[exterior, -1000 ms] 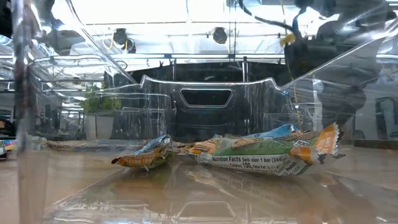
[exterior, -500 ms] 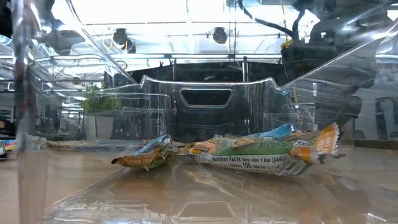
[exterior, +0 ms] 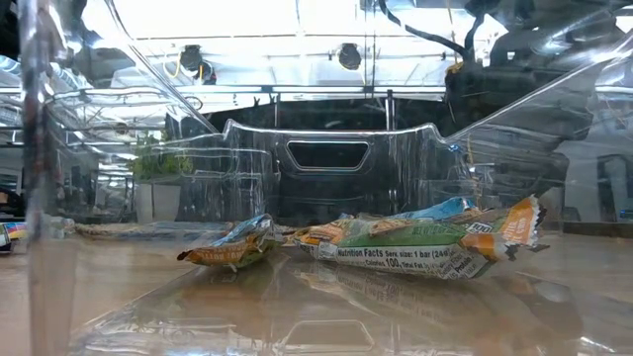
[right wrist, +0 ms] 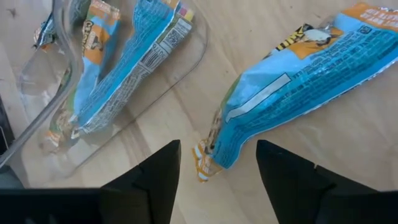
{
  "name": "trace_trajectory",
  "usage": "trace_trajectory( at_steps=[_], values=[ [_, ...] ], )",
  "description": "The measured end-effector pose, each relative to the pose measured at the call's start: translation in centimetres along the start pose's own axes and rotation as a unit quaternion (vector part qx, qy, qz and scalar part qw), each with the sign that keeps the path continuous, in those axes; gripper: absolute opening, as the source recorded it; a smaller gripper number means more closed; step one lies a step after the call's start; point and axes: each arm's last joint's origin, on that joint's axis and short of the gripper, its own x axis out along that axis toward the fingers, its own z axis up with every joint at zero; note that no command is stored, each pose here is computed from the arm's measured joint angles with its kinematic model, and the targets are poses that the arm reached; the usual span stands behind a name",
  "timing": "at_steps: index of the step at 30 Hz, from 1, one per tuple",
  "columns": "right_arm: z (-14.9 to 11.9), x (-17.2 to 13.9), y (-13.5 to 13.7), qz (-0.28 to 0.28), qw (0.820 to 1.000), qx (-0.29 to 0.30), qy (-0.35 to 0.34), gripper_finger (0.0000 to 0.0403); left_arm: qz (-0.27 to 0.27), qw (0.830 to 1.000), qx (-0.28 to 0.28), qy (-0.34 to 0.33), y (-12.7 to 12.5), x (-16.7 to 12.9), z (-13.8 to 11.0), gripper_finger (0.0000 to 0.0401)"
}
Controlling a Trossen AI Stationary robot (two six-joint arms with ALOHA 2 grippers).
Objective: Pick and place Granola Bars by type
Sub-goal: Put the yellow granola bar into the bottom transparent bin
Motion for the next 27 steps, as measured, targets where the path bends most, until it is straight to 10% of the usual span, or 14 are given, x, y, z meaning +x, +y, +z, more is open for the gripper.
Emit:
trace_trajectory(
  at_steps=[27],
  values=[
    [-0.2,1.7,-0.2,-0.009,1.000,-0.002,0.011,0.0176,0.000,1.000,0.000,0.000,0.0,0.0,0.0,0.0047]
  ],
)
